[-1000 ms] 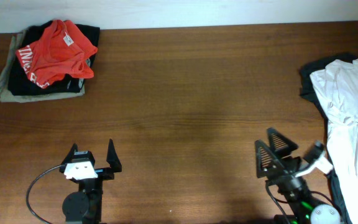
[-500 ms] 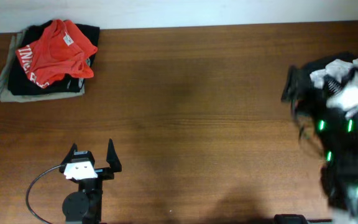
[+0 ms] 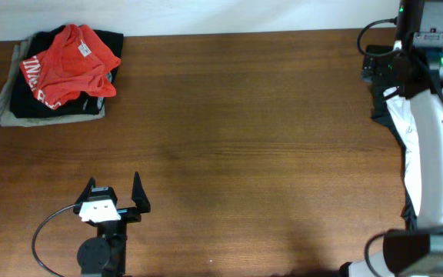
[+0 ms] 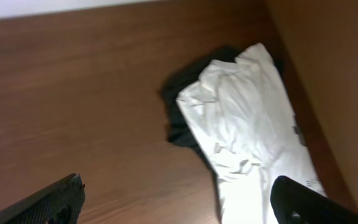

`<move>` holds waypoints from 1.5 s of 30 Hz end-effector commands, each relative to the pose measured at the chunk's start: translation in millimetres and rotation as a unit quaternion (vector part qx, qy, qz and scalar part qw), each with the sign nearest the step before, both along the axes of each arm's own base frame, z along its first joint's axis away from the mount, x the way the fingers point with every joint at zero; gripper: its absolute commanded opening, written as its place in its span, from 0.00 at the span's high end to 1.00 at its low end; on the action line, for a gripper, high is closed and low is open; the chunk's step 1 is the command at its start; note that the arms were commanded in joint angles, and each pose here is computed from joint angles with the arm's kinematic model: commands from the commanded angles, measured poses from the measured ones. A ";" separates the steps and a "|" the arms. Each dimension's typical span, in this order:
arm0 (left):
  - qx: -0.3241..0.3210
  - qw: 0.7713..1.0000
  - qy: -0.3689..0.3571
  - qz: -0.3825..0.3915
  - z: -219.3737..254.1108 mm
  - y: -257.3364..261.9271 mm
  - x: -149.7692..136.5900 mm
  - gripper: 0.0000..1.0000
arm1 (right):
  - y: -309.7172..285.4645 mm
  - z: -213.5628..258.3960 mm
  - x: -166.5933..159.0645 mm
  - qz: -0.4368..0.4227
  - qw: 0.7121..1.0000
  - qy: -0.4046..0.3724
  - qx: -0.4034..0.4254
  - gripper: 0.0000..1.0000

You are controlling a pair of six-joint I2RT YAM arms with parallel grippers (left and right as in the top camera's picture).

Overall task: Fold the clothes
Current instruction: 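Lower the right gripper onto the white T-shirt and pinch it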

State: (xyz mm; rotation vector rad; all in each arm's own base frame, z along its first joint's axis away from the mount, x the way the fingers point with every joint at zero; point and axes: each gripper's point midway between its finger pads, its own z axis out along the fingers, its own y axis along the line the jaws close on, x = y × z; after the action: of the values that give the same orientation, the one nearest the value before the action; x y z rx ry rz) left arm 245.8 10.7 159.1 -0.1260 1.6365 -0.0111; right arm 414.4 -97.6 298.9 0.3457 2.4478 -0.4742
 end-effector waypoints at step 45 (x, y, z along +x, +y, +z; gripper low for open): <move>0.008 1.000 0.002 0.006 -1.2 2.6 -0.4 0.01 | -169.7 -272.4 -1.5 -0.101 0.954 0.171 0.226 0.31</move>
State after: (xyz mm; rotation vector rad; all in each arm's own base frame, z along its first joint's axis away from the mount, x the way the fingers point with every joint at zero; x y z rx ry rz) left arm 245.8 10.7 159.1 -0.1267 1.6364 -0.0110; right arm 414.1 -272.6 33.9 0.8053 2.8453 -0.0978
